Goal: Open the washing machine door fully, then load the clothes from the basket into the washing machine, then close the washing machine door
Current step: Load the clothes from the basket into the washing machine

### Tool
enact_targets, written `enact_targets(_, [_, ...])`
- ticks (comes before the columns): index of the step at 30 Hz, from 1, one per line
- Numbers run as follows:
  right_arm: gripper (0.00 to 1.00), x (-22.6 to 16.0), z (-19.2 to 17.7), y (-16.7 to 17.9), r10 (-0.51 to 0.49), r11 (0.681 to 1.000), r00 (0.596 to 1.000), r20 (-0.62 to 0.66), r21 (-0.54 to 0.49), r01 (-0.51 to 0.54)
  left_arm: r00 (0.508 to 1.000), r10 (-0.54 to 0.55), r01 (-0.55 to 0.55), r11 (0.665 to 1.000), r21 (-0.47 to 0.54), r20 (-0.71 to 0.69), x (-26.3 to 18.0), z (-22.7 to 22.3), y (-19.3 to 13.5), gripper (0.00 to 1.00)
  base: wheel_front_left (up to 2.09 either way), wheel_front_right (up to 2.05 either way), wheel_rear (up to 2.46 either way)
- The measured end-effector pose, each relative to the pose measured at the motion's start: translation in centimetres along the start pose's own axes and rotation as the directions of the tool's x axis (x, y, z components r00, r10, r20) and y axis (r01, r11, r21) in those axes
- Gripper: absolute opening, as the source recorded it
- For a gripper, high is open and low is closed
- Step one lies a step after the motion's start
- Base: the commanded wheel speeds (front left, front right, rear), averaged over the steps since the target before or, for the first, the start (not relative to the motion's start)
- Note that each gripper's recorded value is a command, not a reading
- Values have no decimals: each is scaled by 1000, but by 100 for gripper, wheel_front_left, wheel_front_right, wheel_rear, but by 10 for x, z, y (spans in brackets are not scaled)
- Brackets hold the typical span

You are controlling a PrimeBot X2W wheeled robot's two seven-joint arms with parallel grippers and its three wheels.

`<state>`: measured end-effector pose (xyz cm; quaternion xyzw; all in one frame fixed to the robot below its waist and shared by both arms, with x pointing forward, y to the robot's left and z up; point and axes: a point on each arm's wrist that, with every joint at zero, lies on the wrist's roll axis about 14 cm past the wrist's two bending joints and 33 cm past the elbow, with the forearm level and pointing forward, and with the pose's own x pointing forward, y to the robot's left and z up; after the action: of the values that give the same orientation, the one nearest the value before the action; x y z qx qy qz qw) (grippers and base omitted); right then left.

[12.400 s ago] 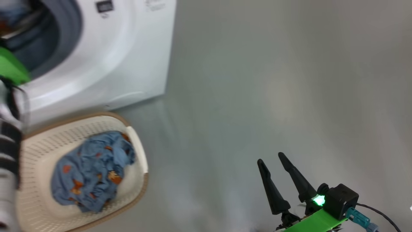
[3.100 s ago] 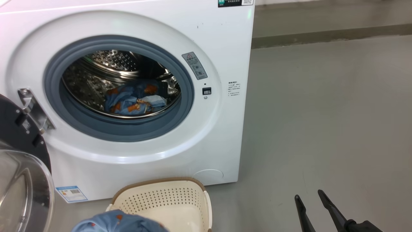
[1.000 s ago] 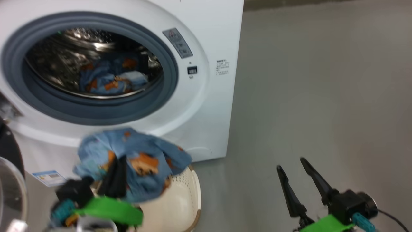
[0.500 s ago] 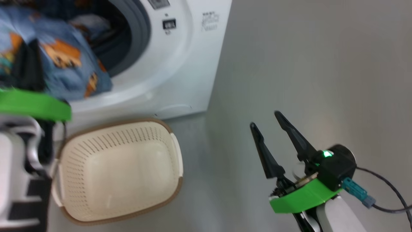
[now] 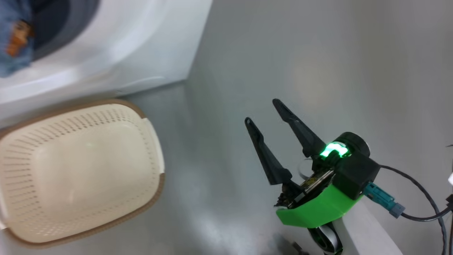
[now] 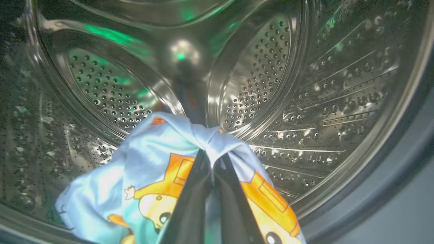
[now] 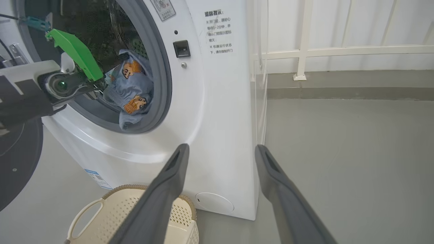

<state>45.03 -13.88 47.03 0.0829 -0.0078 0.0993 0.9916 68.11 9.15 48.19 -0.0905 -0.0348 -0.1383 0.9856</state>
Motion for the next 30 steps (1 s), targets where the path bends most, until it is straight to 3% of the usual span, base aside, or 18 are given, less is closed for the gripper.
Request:
enact_targets(7, [100,-7,-23,-13,-40,999,997,-73,-13,40,1000,19,-19,1000,9,3,45,-20,14,0,0,0,0])
enact_targets(16, [100,-27,-49,-30,-117,993,980,-162,-6,117,997,18,-19,999,26,71,98,-8,24,0,0,0,0])
enact_targets(24, [100,-37,-67,-37,-159,986,962,-221,15,166,982,100,-105,994,23,160,124,0,47,0,0,0,0])
enact_targets(27, [100,-38,-70,-40,-169,984,959,-230,10,176,983,111,-114,993,16,147,127,-10,48,0,0,0,0])
enact_targets(30, [100,-39,-71,-45,-184,981,955,-231,9,191,994,102,-104,994,45,36,124,-48,45,0,0,0,0])
